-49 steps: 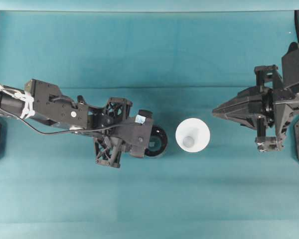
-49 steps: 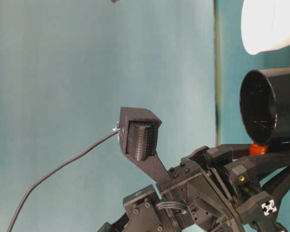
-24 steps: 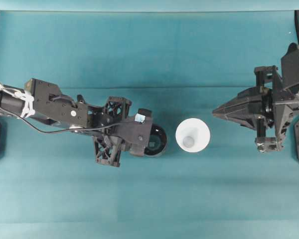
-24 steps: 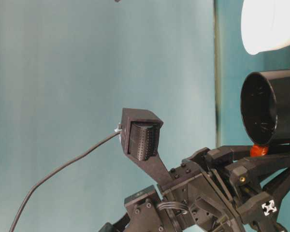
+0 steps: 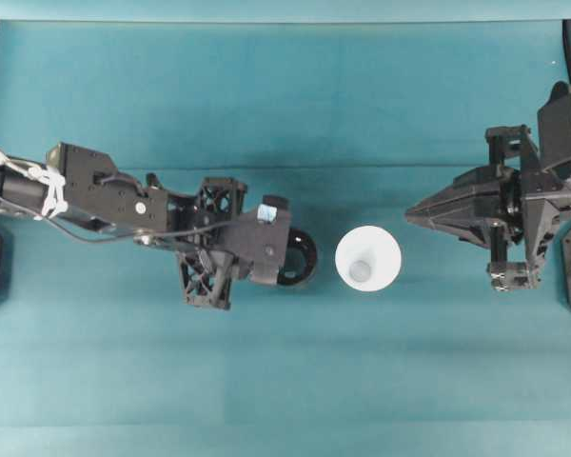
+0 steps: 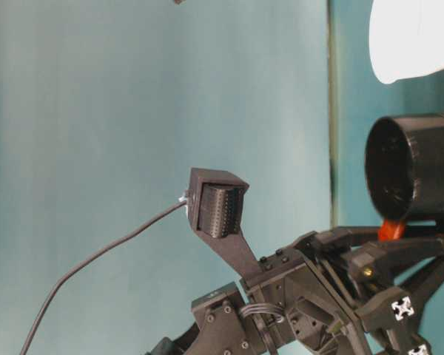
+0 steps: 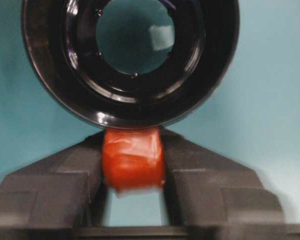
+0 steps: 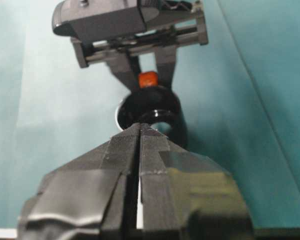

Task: Put the paper cup into the moved red handle cup holder.

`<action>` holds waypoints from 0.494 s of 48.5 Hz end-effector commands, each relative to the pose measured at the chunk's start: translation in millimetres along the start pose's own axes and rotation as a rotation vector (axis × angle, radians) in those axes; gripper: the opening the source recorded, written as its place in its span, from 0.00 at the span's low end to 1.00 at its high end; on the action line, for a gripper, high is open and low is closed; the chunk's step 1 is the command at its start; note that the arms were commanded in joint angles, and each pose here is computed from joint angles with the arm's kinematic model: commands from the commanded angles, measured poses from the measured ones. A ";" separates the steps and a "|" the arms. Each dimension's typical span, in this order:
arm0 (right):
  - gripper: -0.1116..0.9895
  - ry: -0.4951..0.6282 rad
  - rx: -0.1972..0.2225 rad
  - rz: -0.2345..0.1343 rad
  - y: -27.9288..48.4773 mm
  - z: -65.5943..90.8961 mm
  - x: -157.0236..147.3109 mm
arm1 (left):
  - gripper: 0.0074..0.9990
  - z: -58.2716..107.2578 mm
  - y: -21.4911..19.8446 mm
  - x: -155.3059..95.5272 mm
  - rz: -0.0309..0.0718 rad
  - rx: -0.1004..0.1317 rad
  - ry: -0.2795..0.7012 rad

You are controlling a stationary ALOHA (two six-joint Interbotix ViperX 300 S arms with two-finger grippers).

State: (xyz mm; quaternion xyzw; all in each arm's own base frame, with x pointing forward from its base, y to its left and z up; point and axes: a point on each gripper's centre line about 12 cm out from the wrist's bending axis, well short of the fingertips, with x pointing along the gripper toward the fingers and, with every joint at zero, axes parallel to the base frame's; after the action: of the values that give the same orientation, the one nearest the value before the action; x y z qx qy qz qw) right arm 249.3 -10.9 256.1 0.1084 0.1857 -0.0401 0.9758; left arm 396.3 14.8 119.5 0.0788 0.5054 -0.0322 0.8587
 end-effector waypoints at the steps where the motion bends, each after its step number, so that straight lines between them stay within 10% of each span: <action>1: 0.01 -0.020 0.013 0.002 0.5 4.7 -0.5 | 0.54 5.7 0.0 -5.8 0.004 0.002 -0.026; 10: 0.01 -0.021 0.013 0.002 0.5 4.9 -0.5 | 0.98 4.9 0.4 -5.1 0.005 0.004 -0.024; 24: 0.01 -0.020 0.052 0.002 0.4 5.7 -0.5 | 0.95 16.0 2.9 -30.7 0.016 0.010 -0.077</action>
State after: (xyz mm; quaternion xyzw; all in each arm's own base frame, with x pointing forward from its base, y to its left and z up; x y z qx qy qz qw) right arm 249.3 -10.9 256.3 0.1167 0.1846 -0.0415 0.9750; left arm 394.7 14.8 129.3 0.0819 0.4994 -0.0329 0.8619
